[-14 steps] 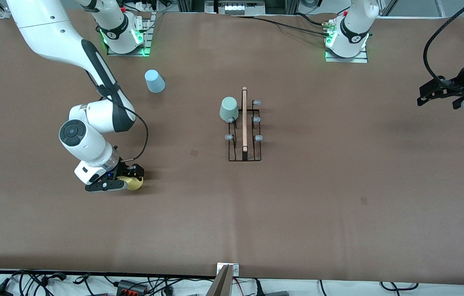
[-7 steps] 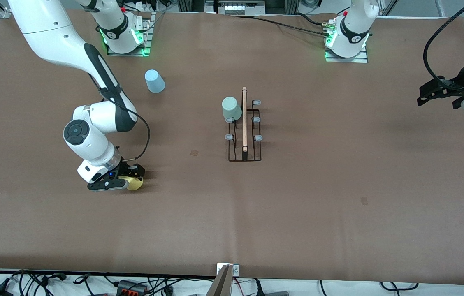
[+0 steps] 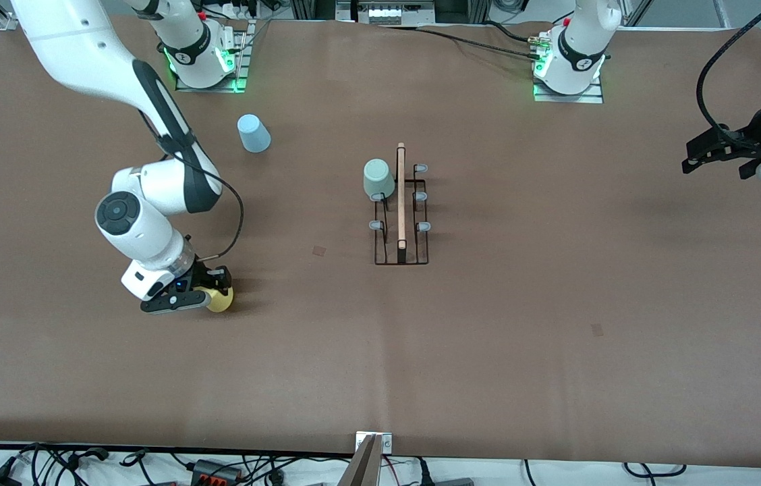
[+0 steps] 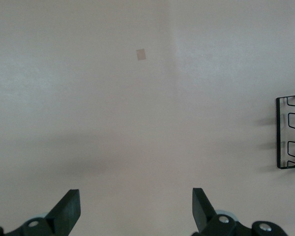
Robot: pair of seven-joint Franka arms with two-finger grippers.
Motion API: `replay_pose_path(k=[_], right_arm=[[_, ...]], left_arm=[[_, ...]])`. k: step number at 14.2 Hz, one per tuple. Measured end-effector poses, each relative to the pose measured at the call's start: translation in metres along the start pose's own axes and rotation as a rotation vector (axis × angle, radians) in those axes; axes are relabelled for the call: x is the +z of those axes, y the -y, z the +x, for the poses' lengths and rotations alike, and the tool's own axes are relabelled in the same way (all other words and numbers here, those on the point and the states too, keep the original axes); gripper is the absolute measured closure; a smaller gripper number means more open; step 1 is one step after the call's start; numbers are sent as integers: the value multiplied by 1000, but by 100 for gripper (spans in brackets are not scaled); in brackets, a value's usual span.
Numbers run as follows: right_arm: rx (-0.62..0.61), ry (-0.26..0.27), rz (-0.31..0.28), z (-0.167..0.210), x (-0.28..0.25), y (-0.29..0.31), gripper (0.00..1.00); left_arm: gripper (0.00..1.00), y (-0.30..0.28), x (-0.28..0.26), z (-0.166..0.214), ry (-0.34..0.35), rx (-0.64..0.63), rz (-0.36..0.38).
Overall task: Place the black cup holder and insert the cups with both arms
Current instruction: 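Carry the yellow cup with the right gripper to the rack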
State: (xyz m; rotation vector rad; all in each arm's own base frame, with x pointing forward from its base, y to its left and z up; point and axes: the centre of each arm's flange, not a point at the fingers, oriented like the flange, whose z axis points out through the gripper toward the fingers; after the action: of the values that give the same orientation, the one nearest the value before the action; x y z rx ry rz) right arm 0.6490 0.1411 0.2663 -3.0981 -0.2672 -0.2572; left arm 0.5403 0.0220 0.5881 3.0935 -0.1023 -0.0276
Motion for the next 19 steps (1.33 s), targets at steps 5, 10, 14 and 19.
replay_pose_path(k=[5,10,14,19], right_arm=[[304,5,33,5,-102,137,32],[599,-18,114,-8,-135,297,32],[635,4,122,-20,-111,352,32],[617,20,107,-28,-101,363,32]], left_arm=[[0,1,0,0,0,-7,0],[0,1,0,0,2,-10,-1],[0,0,3,-4,37,-10,-5],[0,-3,-3,-7,58,-5,-7]])
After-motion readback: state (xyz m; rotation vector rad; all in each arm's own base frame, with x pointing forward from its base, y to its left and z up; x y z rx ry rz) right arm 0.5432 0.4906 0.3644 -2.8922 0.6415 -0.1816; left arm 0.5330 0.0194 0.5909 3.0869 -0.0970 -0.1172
